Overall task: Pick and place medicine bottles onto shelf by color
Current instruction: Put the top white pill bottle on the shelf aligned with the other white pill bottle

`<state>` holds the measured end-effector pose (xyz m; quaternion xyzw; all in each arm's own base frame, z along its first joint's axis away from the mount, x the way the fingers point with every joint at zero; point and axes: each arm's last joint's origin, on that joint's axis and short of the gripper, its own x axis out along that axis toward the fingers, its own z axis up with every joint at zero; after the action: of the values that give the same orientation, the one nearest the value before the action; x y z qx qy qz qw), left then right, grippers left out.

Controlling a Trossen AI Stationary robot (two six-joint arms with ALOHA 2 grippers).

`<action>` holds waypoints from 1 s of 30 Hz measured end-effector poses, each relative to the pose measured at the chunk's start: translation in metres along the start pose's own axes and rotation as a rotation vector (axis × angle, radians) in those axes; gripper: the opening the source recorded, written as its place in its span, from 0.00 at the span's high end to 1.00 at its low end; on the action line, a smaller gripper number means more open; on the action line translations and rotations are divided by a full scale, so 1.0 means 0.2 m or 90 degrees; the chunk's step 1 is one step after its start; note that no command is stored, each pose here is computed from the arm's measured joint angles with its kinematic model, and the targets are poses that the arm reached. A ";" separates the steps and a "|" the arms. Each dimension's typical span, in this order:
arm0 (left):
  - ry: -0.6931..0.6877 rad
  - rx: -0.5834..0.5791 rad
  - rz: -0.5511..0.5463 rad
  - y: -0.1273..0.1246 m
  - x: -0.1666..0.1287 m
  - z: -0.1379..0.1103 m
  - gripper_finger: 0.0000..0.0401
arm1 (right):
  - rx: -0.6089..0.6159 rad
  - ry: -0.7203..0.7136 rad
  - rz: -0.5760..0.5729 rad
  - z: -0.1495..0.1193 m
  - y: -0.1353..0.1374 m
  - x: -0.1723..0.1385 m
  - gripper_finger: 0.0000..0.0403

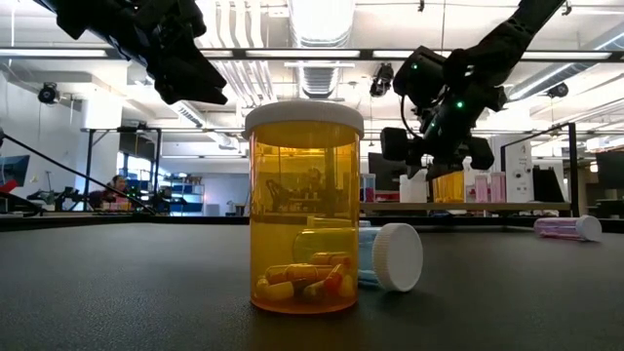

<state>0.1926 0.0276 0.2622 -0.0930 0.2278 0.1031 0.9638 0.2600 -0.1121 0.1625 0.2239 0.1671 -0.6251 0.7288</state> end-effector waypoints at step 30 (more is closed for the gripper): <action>0.000 0.000 0.000 0.00 0.00 0.00 0.46 | -0.001 0.004 0.008 0.01 0.01 0.00 0.67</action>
<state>0.1926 0.0275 0.2620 -0.0930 0.2279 0.1029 0.9637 0.2614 -0.1132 0.1645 0.2263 0.1685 -0.6197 0.7324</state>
